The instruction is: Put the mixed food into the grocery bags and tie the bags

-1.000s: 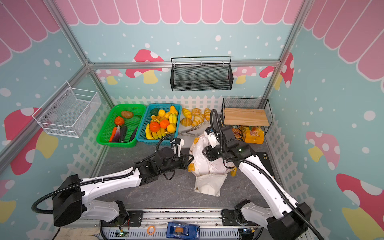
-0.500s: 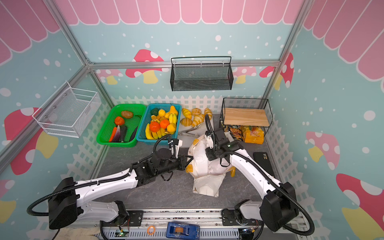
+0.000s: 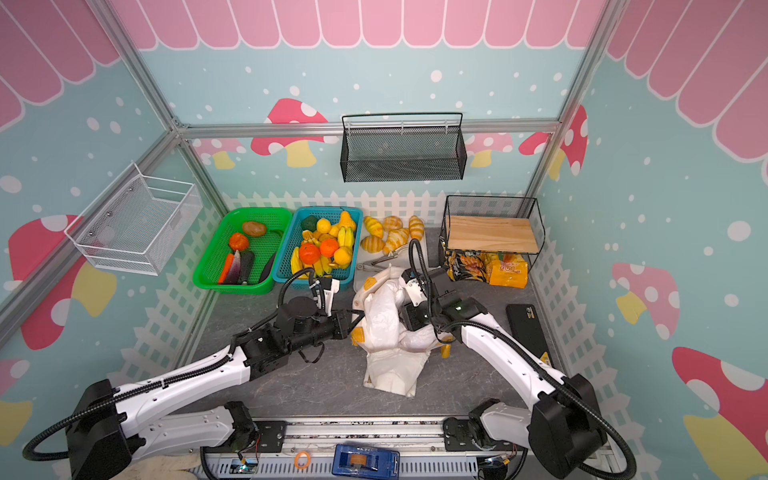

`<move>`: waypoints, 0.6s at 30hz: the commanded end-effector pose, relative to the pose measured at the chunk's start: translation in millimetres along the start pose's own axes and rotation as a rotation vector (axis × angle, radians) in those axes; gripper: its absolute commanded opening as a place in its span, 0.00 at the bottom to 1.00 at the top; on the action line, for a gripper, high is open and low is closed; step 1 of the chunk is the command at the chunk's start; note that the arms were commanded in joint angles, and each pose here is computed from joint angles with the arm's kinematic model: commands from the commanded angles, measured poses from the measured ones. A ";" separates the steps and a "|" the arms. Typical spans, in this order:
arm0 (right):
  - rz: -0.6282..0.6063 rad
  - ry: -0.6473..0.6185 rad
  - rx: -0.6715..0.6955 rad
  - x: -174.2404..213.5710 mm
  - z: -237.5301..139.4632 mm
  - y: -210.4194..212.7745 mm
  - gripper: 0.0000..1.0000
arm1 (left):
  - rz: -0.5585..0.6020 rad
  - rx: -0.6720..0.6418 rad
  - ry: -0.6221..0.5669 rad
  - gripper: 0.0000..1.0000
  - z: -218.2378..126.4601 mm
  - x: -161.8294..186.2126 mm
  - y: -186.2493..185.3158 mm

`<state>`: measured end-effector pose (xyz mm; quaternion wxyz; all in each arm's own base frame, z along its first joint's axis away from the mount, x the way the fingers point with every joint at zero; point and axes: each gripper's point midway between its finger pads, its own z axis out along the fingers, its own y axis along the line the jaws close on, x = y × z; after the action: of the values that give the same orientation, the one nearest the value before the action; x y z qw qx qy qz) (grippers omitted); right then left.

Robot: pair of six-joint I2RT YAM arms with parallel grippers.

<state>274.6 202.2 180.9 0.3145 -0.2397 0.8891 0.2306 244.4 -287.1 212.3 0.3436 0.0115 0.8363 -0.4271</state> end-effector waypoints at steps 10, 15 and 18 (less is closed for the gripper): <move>-0.044 -0.008 0.227 -29.4 -34.0 -26.1 0.42 | -0.039 -0.060 -0.098 0.00 -36.9 -23.3 25.3; -0.053 0.072 0.106 1.0 5.7 -0.3 0.32 | -0.033 -0.093 -0.109 0.00 -41.2 -23.8 34.5; -0.057 0.095 0.032 11.7 29.5 17.8 0.30 | -0.047 -0.107 -0.106 0.00 -41.2 -21.0 42.0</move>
<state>273.9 209.9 164.6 0.2893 -0.2625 0.9056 0.1652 242.8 -236.7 205.9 0.3525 -0.0284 0.8469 -0.3971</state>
